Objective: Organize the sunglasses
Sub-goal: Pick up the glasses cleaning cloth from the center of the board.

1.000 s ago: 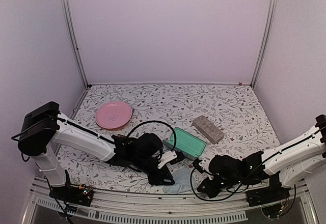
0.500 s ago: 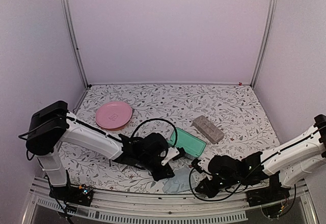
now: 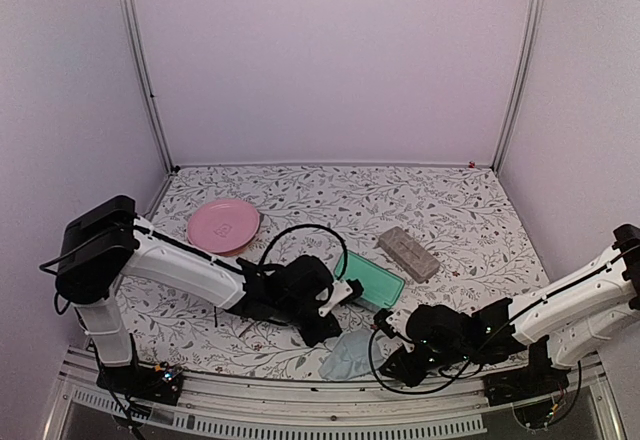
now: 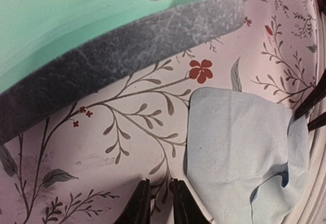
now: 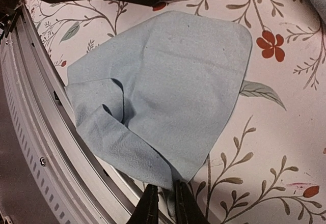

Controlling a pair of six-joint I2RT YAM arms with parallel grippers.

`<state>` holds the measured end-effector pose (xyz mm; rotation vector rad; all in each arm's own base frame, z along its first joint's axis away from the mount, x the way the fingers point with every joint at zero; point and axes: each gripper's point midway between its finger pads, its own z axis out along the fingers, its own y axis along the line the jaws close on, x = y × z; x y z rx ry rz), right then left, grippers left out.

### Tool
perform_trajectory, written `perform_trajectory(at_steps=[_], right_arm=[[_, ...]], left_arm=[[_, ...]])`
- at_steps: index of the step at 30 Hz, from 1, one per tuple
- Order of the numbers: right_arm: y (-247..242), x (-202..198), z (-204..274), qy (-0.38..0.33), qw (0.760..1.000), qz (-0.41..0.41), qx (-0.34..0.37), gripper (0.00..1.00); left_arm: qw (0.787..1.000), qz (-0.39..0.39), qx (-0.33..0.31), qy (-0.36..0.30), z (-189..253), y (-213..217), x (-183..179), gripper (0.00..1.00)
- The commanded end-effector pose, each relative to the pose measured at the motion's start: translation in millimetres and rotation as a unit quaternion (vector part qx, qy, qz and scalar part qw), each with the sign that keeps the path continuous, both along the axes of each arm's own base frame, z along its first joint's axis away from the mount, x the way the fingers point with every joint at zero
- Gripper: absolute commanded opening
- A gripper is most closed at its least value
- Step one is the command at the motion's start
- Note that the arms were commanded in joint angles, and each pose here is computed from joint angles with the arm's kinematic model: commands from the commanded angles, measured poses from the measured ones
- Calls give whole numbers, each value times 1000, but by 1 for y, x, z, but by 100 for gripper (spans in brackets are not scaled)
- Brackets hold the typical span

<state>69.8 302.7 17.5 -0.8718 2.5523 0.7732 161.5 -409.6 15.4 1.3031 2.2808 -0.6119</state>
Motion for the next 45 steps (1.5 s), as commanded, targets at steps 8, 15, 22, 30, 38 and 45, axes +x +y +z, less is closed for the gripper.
perform_trajectory(at_steps=[8, 15, 22, 30, 38, 45], right_arm=[[-2, -4, 2, -1, 1000, 4, 13, 8], [-5, -4, 4, 2, 1000, 0, 19, 5], [-9, -4, 4, 3, 1000, -8, 20, 5], [-8, -4, 3, 4, 1000, -5, 20, 5], [-8, -4, 3, 6, 1000, -8, 21, 5], [-7, -4, 3, 6, 1000, -8, 22, 5]], left_arm=[[984, -109, -125, 61, 59, -6, -51, 30], [973, -167, -122, 100, 41, -17, -71, 22], [968, -197, -113, 110, 31, -23, -84, 24], [968, -202, -99, 109, 24, -27, -83, 24], [970, -201, -82, 110, 14, -29, -80, 24], [971, -199, -63, 114, 2, -24, -81, 23]])
